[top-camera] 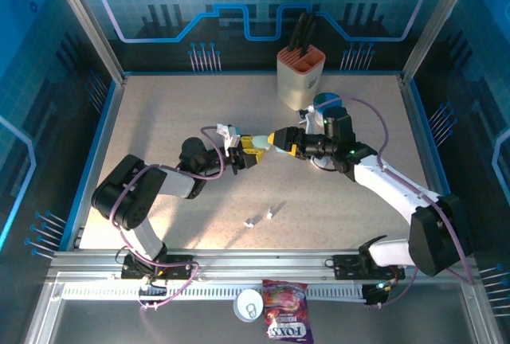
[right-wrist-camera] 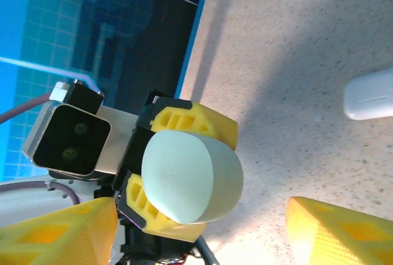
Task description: Insert wireless bluetooth earbuds into charging case
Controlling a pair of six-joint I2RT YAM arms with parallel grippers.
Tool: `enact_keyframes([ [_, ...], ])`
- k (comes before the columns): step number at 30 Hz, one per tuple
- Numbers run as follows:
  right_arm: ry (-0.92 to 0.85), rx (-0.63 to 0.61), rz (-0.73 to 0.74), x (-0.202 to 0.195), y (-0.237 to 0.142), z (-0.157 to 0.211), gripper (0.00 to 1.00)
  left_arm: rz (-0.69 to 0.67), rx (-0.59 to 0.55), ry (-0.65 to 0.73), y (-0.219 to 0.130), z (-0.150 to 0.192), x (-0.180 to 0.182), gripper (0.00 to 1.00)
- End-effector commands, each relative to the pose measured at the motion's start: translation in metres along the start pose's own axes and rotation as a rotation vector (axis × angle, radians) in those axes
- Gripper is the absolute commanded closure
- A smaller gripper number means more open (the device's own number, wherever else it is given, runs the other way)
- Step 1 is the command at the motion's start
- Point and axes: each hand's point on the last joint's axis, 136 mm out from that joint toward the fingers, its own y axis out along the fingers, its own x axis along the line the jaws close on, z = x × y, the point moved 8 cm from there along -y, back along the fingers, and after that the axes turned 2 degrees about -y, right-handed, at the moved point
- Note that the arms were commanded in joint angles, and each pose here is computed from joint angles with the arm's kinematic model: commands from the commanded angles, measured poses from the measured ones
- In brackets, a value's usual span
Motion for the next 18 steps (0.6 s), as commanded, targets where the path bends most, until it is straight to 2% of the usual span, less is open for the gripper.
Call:
enact_keyframes([
  [1,0.018,0.033,-0.153,0.012,0.010,-0.001,0.27,0.020,-0.053,0.068,0.002,-0.020,-0.003,0.71],
  [8,-0.001,0.058,-0.195,0.019,0.025,-0.003,0.32,0.019,-0.053,0.070,-0.002,-0.019,-0.007,0.71],
  [14,0.047,0.050,-0.184,0.012,0.028,-0.005,0.59,0.022,-0.046,0.076,-0.004,-0.017,-0.009,0.71],
  [18,0.051,0.038,-0.177,0.008,0.030,-0.005,0.71,0.031,-0.043,0.083,-0.004,-0.017,-0.010,0.70],
])
